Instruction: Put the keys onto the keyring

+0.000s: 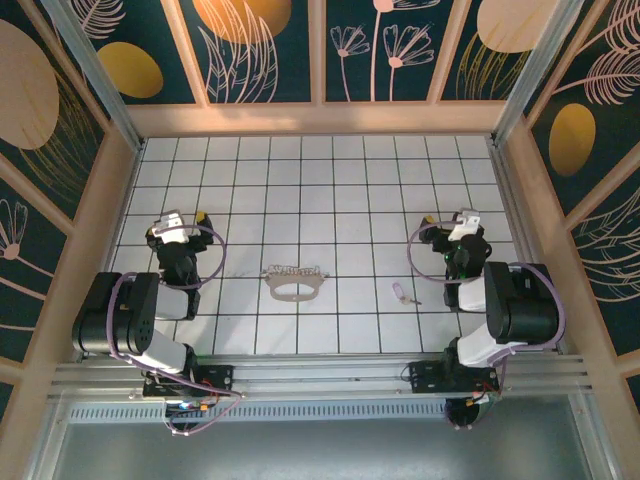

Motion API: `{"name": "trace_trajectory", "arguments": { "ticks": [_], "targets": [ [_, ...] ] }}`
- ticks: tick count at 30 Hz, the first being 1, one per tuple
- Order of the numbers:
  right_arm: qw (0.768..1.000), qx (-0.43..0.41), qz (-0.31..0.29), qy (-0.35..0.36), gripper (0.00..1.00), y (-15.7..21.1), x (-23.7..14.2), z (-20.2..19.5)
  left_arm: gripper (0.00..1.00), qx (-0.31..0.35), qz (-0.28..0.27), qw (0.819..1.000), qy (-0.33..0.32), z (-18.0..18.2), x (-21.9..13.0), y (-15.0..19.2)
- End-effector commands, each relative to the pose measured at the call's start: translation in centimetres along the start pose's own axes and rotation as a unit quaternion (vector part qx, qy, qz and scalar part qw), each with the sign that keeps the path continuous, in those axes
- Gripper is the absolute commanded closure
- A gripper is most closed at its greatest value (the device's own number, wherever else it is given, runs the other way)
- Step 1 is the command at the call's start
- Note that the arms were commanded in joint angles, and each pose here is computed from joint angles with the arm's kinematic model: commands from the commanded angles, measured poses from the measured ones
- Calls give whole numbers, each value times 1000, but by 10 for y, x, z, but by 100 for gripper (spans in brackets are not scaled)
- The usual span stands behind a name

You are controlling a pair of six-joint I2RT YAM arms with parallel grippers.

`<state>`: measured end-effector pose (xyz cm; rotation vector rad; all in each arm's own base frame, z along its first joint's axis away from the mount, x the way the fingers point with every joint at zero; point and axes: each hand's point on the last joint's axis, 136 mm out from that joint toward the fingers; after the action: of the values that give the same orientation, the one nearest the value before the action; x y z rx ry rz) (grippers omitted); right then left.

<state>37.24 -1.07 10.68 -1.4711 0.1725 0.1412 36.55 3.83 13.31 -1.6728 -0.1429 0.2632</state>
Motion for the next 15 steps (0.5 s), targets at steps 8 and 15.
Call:
{"name": "trace_trajectory", "arguments": {
  "ticks": [8,15],
  "targets": [
    [1000,-1,-26,-10,1,-15,3,4,1,1,-3,1000,9,-5,4,-4],
    [1000,1,-24,-11,1,-15,4,4,1,-2,0,1000,10,-5,6,-4]
  ]
}}
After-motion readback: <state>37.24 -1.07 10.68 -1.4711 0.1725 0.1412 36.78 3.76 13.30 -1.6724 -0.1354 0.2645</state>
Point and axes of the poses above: each hand's point on the last joint's axis, 136 mm out from that joint toward the fingers, its own x axis out along the fingers, its own z axis along the line the jaws close on, y = z × x, and after that the axes turned 1 degree about -x, right-handed
